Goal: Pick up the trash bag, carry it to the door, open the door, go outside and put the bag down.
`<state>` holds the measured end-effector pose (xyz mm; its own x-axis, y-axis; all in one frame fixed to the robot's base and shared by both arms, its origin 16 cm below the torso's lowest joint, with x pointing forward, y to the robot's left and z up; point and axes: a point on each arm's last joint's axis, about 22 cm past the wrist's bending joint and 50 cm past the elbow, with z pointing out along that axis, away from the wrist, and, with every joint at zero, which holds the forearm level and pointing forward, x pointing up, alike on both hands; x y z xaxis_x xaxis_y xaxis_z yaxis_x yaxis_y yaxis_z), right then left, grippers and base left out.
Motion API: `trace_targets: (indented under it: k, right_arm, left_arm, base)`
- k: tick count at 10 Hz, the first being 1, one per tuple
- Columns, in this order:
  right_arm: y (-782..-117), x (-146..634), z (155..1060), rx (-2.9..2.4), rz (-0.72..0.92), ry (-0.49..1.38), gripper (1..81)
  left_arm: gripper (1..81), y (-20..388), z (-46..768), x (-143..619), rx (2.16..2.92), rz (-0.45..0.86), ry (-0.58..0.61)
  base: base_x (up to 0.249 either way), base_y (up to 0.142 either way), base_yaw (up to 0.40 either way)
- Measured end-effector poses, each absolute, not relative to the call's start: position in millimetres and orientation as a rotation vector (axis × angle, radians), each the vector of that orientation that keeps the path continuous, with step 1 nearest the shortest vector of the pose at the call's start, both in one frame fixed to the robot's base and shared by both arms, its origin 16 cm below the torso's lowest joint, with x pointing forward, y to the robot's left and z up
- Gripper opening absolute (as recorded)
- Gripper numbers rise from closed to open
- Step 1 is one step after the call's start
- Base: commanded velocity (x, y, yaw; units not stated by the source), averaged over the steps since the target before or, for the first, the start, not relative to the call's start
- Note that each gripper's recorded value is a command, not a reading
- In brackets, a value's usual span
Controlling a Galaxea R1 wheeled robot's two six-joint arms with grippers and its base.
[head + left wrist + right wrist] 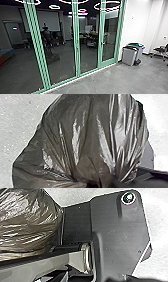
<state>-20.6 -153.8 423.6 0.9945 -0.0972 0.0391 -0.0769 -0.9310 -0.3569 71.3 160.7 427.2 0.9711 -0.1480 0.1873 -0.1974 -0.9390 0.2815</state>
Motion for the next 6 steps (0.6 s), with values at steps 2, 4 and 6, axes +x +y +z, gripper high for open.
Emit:
trace_targets:
  k: [2,4,6]
  right_arm:
    - [-154.3,-22.6,423.4,-2.776,-0.076,0.125,81.1]
    - [-153.9,-24.0,423.4,-2.776,-0.075,0.126,81.1]
    - [-154.2,-24.0,423.3,-2.776,-0.075,0.127,81.1]
  left_arm:
    - [1.0,160.7,427.2,70.8,2.818,0.234,-0.252]
    - [1.0,161.1,427.2,70.8,2.818,0.234,-0.252]
    - [1.0,160.9,427.0,68.9,2.818,0.231,-0.252]
  base:
    - [0.145,-0.076,0.000]
    - [0.145,-0.076,0.000]
    - [0.145,-0.076,0.000]
